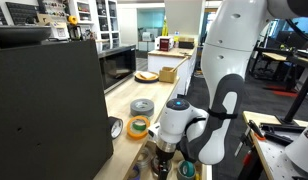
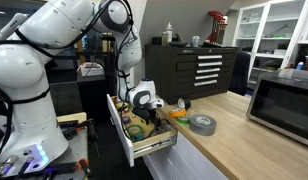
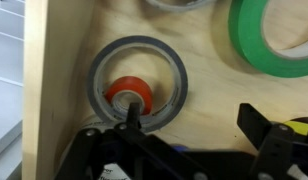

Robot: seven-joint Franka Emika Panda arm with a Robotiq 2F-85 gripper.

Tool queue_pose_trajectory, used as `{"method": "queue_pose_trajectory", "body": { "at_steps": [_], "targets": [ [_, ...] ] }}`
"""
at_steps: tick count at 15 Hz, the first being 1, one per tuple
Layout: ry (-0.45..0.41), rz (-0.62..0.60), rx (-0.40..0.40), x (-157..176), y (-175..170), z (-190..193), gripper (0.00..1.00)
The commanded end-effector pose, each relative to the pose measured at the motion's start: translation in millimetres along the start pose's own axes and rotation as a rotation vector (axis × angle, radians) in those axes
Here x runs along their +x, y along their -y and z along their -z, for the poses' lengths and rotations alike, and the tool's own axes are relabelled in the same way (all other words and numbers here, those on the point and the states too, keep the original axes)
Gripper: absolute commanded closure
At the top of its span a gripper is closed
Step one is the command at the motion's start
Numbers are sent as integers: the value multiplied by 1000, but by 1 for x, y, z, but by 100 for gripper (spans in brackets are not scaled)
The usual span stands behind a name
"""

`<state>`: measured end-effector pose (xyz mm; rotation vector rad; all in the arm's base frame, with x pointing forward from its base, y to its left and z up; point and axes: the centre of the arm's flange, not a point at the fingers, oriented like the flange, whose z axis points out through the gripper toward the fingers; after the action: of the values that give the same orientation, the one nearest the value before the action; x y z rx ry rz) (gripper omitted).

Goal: Remove the black masking tape from the open drawer and put it on the counter

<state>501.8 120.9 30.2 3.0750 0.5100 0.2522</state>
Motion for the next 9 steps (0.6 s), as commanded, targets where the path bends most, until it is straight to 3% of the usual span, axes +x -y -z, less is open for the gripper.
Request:
{"method": "queue_pose_trajectory", "body": {
  "at_steps": [1,9],
  "targets": [
    [-1,-49,27,-3,6,-9,0],
    [11,-91,40,-18,1,-22,0]
  ]
}}
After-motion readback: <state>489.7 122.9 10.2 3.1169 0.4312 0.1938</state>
